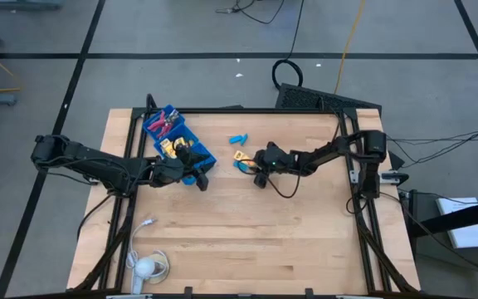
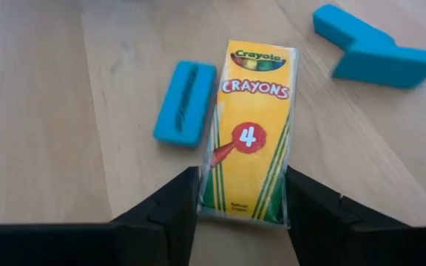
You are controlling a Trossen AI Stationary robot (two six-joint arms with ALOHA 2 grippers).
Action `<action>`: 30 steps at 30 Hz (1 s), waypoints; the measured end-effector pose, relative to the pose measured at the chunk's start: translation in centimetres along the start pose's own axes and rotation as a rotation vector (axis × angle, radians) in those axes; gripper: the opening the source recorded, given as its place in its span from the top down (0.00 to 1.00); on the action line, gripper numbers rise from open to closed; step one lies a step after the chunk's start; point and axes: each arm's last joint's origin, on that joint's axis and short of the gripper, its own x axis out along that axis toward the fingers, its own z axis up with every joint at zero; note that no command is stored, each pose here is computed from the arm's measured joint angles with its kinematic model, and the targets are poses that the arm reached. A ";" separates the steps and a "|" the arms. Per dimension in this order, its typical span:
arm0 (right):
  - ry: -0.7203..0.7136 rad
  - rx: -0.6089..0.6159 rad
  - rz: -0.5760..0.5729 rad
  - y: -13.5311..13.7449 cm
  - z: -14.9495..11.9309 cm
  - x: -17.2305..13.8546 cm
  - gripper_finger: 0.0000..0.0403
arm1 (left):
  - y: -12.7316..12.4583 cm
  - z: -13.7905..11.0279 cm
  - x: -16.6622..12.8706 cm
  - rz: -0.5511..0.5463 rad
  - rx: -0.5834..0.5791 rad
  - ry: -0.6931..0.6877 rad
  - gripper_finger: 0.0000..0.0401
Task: Pick & Place School Supplies
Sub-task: Put the yellow crayon box into the middle blue bin
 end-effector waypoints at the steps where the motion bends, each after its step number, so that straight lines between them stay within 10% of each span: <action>1: 0.000 -0.005 0.000 0.0 0.2 -0.3 0.59 | 0.0 0.0 0.0 0.000 -0.004 0.000 0.61; 21: -0.274 -0.226 0.017 5.1 6.5 -10.6 0.62 | 0.3 0.4 0.6 -0.073 -0.369 0.017 0.60; 30: -0.299 -0.302 -0.015 6.6 6.4 -11.3 0.61 | -0.4 0.9 1.8 -0.195 -0.399 -0.029 0.38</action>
